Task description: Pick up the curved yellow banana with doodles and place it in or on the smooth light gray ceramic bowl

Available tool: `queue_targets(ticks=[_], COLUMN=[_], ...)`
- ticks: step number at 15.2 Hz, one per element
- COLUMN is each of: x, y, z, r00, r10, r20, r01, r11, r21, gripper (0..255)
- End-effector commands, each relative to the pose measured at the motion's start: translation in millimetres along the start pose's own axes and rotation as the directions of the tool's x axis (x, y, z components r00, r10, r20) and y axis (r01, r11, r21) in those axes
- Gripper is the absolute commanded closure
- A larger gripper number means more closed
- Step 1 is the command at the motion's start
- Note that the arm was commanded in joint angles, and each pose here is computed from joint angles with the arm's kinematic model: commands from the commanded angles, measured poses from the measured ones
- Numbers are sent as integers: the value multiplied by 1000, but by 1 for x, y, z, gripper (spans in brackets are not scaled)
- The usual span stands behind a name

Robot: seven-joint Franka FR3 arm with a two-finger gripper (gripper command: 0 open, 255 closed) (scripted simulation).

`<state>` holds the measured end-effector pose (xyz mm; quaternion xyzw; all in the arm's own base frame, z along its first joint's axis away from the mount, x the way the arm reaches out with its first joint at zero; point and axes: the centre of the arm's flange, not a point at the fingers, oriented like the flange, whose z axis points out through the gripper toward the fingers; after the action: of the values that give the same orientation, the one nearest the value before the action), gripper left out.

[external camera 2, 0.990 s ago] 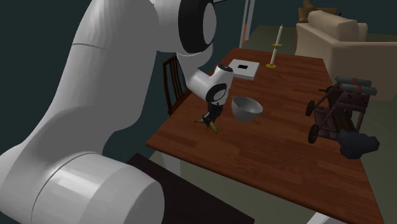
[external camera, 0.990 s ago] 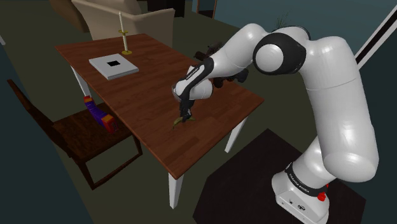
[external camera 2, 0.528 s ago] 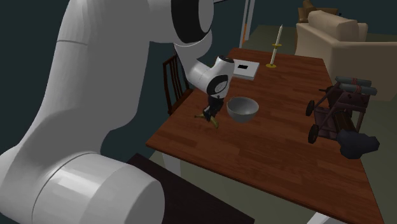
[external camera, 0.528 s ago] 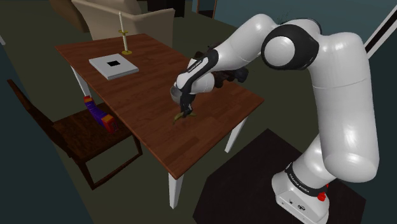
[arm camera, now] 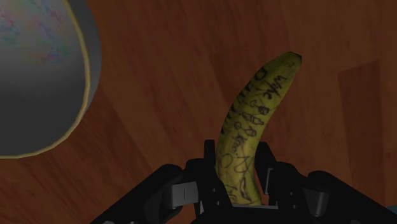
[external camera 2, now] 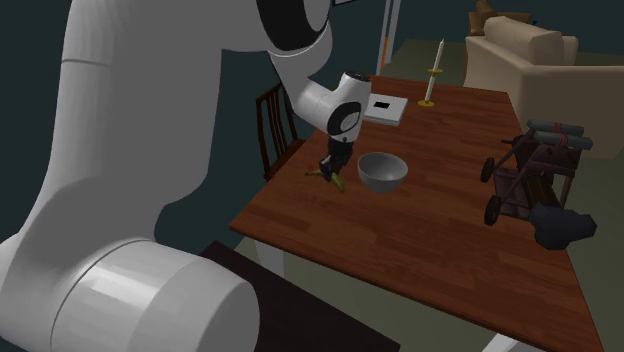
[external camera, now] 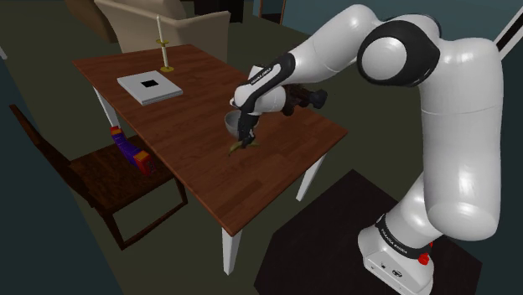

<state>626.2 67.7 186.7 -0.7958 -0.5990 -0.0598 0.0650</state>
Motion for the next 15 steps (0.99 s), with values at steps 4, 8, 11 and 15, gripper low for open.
queue_targets(ticks=[4,8,11,15], x=[5,8,11,10], y=[-1,-2,-2,10], z=[-27,-47,-63,-75], r00=[1000,1000,1000,1000], r10=[0,0,0,0], r20=[0,0,0,0], r01=[0,0,0,0], r11=[1000,1000,1000,1000], r21=[0,0,0,0], gripper=[255,255,255,255])
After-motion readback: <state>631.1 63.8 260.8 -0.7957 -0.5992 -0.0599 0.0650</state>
